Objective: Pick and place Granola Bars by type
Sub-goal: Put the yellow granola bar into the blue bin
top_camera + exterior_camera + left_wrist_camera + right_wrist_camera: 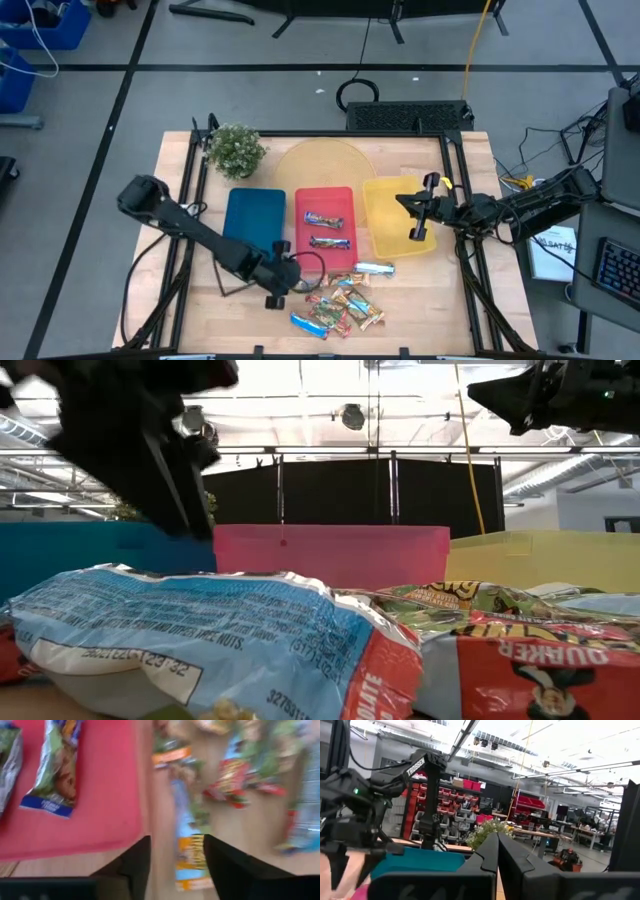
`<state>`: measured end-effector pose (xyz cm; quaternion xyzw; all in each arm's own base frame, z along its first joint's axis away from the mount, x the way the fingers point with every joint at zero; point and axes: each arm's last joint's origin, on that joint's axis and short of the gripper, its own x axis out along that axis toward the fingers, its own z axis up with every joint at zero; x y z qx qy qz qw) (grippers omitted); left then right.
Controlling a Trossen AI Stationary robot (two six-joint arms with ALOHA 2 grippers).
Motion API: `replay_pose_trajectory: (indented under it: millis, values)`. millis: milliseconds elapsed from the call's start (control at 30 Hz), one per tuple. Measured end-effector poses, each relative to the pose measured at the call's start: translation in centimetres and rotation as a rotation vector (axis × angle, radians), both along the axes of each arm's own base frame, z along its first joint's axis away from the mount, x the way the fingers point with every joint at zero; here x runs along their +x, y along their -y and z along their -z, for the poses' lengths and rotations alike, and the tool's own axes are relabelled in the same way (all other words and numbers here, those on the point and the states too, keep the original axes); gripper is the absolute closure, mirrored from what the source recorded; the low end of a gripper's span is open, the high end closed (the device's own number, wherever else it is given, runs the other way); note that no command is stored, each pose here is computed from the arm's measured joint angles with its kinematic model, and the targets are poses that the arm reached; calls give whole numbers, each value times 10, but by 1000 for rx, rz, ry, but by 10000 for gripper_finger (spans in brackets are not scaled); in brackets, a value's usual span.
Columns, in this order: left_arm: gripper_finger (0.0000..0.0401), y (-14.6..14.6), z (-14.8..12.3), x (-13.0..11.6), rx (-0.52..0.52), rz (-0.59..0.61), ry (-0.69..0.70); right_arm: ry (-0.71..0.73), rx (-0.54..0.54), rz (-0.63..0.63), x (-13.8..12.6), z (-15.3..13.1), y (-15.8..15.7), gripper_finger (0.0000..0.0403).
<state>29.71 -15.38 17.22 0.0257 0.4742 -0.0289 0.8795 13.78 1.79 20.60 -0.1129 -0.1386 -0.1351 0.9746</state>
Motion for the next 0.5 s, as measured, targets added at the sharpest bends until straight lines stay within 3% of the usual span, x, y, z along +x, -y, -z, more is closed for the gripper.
replay_pose_trajectory:
  millis: [233,500]
  values:
    - [137,4,26,4,49,60,-69,-4,-12,4,0,0,0,403]
    - [130,6,32,8,-16,9,-66,-11,-14,4,0,1,0,403]
